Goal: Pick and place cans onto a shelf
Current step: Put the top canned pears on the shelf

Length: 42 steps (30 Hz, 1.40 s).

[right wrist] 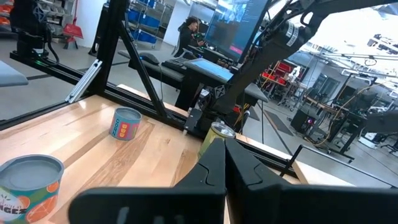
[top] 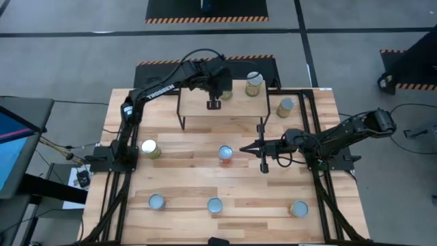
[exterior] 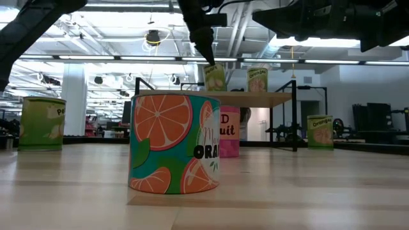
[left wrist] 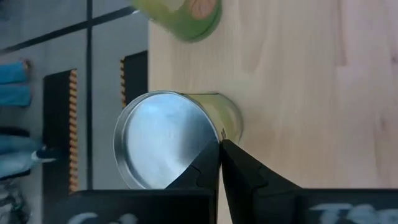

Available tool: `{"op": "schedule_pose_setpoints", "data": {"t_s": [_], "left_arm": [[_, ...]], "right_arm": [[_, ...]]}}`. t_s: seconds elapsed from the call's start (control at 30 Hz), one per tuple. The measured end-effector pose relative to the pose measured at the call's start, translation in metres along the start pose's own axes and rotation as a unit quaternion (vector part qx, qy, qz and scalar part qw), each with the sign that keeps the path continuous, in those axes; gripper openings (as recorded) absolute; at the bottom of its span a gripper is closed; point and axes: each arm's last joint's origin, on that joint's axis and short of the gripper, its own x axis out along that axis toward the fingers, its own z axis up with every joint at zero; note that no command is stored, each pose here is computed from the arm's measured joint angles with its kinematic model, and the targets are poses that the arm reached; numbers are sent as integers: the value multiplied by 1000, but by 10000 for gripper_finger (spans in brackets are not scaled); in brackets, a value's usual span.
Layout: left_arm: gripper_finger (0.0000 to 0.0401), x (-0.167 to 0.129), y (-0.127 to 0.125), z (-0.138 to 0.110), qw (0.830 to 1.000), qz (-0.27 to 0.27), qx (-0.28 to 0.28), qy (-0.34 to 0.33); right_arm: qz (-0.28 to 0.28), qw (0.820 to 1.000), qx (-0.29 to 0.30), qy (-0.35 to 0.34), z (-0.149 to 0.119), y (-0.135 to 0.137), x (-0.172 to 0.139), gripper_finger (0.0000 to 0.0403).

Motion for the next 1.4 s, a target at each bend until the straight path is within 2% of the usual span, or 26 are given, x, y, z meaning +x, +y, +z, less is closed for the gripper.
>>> {"op": "schedule_pose_setpoints", "data": {"t_s": [0.17,0.4,0.83,1.0,1.13,1.23,1.3,1.4], "left_arm": [[0,-1,1,-1,1000,13,-15,7],[3,-1,0,0,1000,3,-30,-3],[68,-2,3,4,999,32,-32,-8],[79,-20,2,9,998,53,-12,-21],[67,-59,-6,5,998,46,11,-44],[43,-83,-10,-8,999,0,-4,-47],[19,-91,-11,-15,998,-22,-19,-54],[5,-93,-13,-26,997,-23,-35,-59]], "right_arm": [[0,1000,0,0,0,0,0,11],[0,1000,0,0,0,0,0,11],[1,1000,2,2,0,0,0,11],[2,1000,5,5,-1,0,0,11],[4,1000,5,8,-2,1,0,11],[5,1000,5,10,-2,1,0,11],[6,1000,5,12,-2,1,0,11],[6,1000,5,12,-2,2,0,11]]}}
